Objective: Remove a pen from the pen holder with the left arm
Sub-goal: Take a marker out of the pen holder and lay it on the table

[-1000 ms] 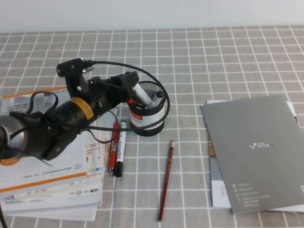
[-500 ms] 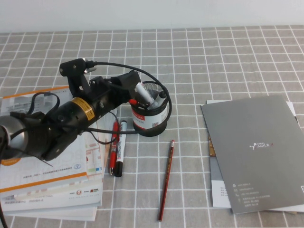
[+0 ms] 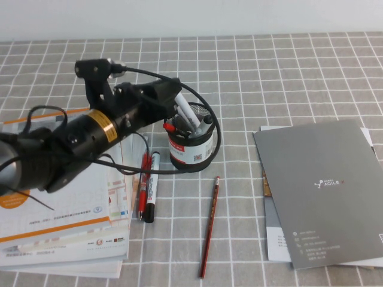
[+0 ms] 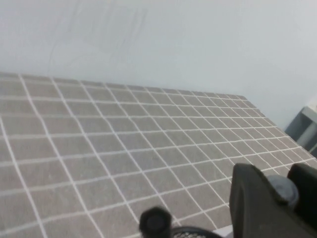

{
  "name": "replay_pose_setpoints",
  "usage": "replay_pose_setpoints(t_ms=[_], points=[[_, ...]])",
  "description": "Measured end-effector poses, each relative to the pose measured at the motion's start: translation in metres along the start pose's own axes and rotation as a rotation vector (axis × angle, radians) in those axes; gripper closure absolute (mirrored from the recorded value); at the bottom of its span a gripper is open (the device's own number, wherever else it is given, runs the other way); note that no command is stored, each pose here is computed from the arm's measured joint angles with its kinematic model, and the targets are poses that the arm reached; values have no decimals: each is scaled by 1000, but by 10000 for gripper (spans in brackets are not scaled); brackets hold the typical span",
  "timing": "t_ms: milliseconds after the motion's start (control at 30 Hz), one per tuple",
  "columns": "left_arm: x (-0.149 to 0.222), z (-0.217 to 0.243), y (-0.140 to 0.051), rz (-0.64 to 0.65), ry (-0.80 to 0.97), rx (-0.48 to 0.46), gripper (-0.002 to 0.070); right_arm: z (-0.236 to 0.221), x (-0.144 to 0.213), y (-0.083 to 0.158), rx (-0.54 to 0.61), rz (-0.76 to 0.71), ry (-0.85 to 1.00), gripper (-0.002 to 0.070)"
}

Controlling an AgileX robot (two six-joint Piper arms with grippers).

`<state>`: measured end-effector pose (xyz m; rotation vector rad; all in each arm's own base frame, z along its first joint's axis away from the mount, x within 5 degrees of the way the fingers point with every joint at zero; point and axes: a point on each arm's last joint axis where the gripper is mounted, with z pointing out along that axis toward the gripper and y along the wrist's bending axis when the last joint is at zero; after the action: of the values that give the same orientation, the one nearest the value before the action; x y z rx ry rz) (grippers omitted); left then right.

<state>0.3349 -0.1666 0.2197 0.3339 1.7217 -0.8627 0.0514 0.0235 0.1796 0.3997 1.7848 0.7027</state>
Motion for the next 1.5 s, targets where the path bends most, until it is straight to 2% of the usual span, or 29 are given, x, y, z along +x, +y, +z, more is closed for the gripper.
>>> replay_pose_setpoints(t_ms=[367, 567, 833, 967, 1067, 1267, 1333, 1500], points=[[-54, -14, -26, 285, 12, 4, 575, 0, 0, 0, 0, 0, 0, 689], [-95, -38, -50, 460, 25, -104, 578, 0, 0, 0, 0, 0, 0, 689], [-140, -90, -87, 526, -64, -262, 578, 0, 0, 0, 0, 0, 0, 689], [-140, -107, -89, 492, 17, -348, 578, 0, 0, 0, 0, 0, 0, 688], [-127, -112, -86, 414, 171, -369, 578, 0, 0, 0, 0, 0, 0, 689], [-102, -108, -93, 291, 439, -214, 578, 0, 0, 0, 0, 0, 0, 689], [-97, -105, -87, 228, 497, -191, 578, 0, 0, 0, 0, 0, 0, 689], [-85, -96, -52, 96, 595, -258, 578, 0, 0, 0, 0, 0, 0, 689]])
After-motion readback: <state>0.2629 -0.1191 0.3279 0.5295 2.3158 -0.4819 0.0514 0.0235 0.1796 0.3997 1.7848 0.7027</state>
